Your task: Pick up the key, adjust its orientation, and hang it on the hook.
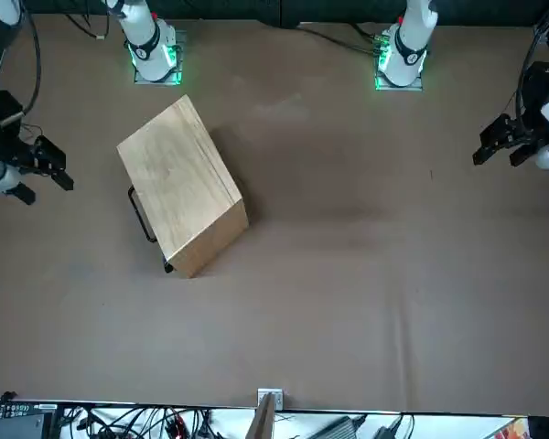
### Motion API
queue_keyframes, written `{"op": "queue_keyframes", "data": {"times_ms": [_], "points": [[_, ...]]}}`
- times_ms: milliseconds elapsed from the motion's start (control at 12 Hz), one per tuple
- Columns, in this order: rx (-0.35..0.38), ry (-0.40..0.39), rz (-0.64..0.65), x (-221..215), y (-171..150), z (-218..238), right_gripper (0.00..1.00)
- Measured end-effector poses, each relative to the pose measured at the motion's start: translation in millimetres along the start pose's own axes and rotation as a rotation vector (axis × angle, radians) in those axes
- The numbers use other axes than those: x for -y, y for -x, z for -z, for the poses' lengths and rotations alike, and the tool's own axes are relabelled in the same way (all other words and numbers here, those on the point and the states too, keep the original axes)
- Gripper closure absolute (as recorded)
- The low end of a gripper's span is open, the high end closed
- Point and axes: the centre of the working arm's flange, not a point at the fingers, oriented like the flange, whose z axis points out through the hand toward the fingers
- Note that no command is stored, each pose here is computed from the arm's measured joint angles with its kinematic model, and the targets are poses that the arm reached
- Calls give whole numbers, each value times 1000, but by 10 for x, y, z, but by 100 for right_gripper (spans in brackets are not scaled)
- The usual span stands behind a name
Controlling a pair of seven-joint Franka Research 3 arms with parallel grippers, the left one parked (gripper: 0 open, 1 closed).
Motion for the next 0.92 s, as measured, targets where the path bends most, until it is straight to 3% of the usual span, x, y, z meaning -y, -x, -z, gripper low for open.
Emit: {"op": "queue_keyframes", "data": {"times_ms": [583, 917], "points": [[50, 60, -232, -38, 303, 236, 0], [62, 61, -278, -68, 364, 194, 0]]}}
